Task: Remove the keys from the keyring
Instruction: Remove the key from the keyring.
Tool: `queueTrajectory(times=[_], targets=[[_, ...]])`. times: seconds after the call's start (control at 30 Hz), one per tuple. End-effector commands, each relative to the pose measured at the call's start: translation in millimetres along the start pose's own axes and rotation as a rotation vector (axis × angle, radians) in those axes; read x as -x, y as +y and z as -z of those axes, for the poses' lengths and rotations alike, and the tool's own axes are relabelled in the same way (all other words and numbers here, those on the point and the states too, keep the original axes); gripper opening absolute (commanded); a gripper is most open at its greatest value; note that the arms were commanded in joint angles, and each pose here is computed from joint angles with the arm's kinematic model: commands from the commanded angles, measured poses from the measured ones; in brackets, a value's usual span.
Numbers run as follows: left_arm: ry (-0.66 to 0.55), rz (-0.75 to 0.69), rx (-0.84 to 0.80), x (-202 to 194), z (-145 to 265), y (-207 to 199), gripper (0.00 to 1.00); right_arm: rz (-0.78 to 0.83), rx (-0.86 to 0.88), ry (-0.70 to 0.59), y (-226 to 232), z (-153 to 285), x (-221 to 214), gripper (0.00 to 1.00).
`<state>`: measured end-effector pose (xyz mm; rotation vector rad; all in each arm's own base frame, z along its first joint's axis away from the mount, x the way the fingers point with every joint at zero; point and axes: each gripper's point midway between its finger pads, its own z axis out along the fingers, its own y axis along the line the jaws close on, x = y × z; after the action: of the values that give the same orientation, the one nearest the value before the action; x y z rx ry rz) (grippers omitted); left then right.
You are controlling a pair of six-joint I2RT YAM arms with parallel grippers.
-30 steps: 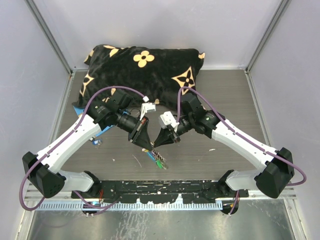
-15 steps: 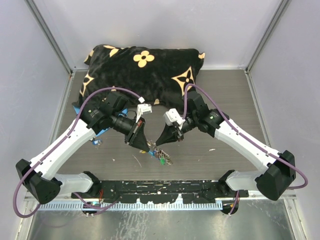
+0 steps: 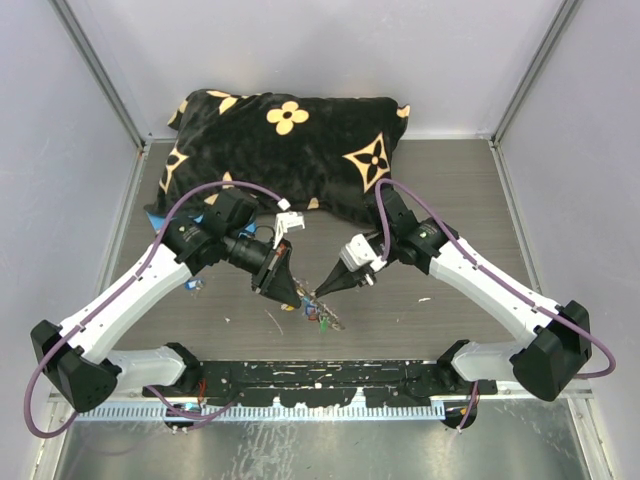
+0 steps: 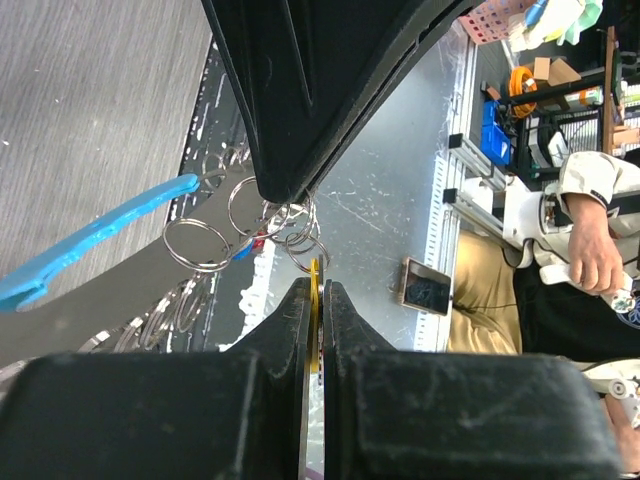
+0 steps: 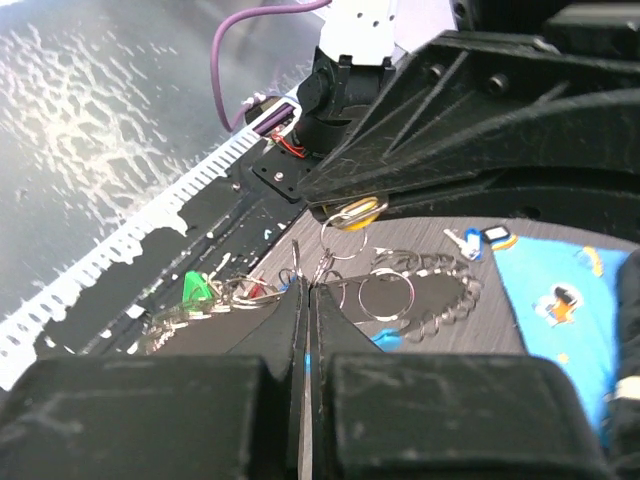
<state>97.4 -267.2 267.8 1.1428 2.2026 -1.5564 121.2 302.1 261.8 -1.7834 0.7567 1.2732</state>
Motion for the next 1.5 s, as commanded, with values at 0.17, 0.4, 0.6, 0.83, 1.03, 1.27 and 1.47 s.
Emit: queueTrajectory(times=[0.17,0.4,0.6,0.83,1.03,1.27,1.47], targets=[[-0.04,-0.087,-0.09,11.0,0.6,-31.2,0.0,0.23,0.078,-0.019,24.4,1.9,-8.7,0.01],[-0.012,-0.101,-0.074,3.4,-0.2,-27.9,0.0,0.214,0.081,0.038,20.1,3.7,-19.4,0.01],[0.022,-0.098,-0.002,-8.2,-0.8,-11.4,0.0,0.0,0.026,0.105,5.2,10.4,-8.6,0.01],[0.027,-0.105,0.007,-6.8,-1.3,-9.0,0.0,-0.088,-0.005,0.163,4.0,14.5,-16.8,0.02],[-0.001,-0.105,-0.033,-0.8,-0.4,-19.3,0.0,-0.179,-0.104,0.199,-15.3,16.2,-26.5,0.11],[-0.019,-0.109,-0.056,0.9,-0.4,-24.2,0.0,-0.207,-0.143,0.208,-22.9,16.7,-29.9,0.3],[-0.014,-0.108,-0.056,-1.7,0.5,-25.0,0.0,-0.188,-0.112,0.173,-19.4,16.5,-10.6,0.39]])
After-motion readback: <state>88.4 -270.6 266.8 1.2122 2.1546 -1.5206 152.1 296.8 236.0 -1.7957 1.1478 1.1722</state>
